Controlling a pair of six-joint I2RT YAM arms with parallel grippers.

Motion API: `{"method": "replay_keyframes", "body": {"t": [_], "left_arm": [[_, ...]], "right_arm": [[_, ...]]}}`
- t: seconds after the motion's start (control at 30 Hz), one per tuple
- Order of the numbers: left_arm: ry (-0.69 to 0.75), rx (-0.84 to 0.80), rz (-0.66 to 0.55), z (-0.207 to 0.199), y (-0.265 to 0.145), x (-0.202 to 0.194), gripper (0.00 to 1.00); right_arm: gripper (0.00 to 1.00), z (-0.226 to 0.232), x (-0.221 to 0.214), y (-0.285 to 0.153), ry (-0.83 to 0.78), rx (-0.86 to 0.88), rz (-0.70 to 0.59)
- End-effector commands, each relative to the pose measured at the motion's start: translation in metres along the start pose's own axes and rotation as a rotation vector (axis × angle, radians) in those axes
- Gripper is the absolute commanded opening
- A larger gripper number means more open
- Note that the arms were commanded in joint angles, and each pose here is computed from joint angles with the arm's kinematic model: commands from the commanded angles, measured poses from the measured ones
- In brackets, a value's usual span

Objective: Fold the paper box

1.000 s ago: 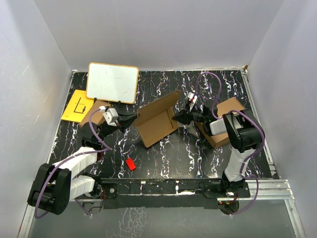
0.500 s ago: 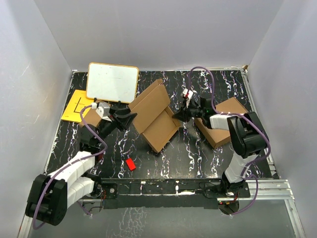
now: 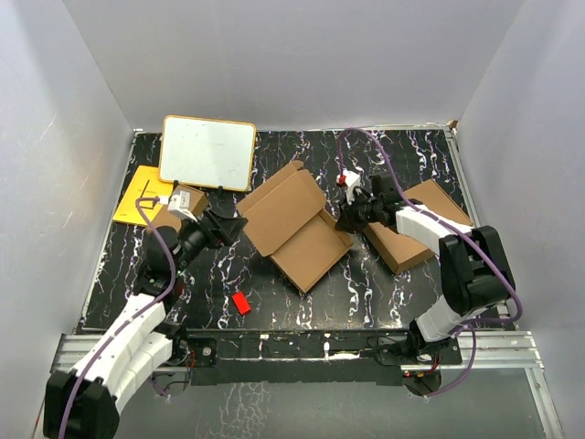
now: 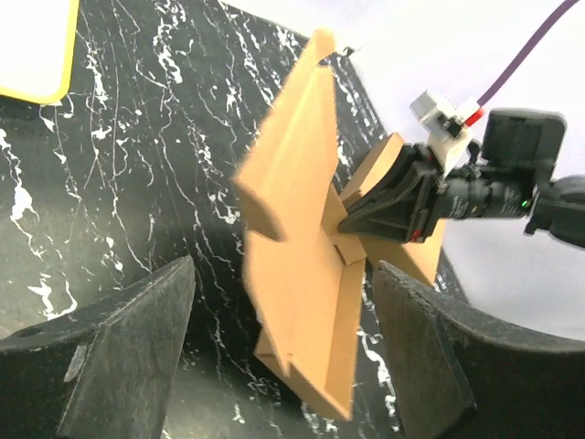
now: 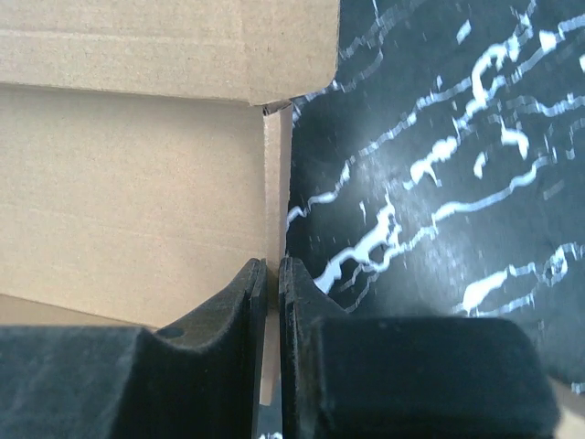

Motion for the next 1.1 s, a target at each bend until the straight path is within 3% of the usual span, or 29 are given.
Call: {"method": "replay_keyframes", "body": {"t": [0.0, 0.37, 0.77, 0.9, 0.97, 1.07], "left_arm": [[-0.123, 0.08, -0.015, -0.017, -0.021, 0.006, 0.77], [-0.274, 0.198, 0.038, -0.01, -0.041, -0.009, 0.77], [-0.278, 0.217, 0.079, -0.009, -0.027, -0.008, 0.77], [-0.297, 0.227, 0.086, -0.005, -0.027, -0.011, 0.77], [-0.317, 0.232, 0.097, -0.004, -0.027, -0.014, 0.77], [-0.361, 0.241, 0.123, -0.001, -0.028, -0.02, 0.77]], "right_arm": [[0.08, 0.001, -0.008, -0.019, 0.005, -0.138, 0.094], [0.13, 0.001, -0.025, -0.005, 0.019, -0.182, 0.205], [0.2, 0.0, -0.035, 0.006, 0.007, -0.186, 0.275], [0.15, -0.001, -0.037, 0.006, -0.008, -0.202, 0.291], [0.08, -0.001, -0.039, 0.007, -0.015, -0.21, 0.307], [0.08, -0.006, -0.041, 0.004, -0.027, -0.282, 0.349]]}}
Point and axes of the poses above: each gripper's point midway between its finger pads, its own y axis out along the fingers, its own z axis along the line the jaws close on, x = y × z, the point moved 7 cm from there along -y, back along the fingers, and after that the axes turned 15 degrees about -y, right-handed, at the moved point
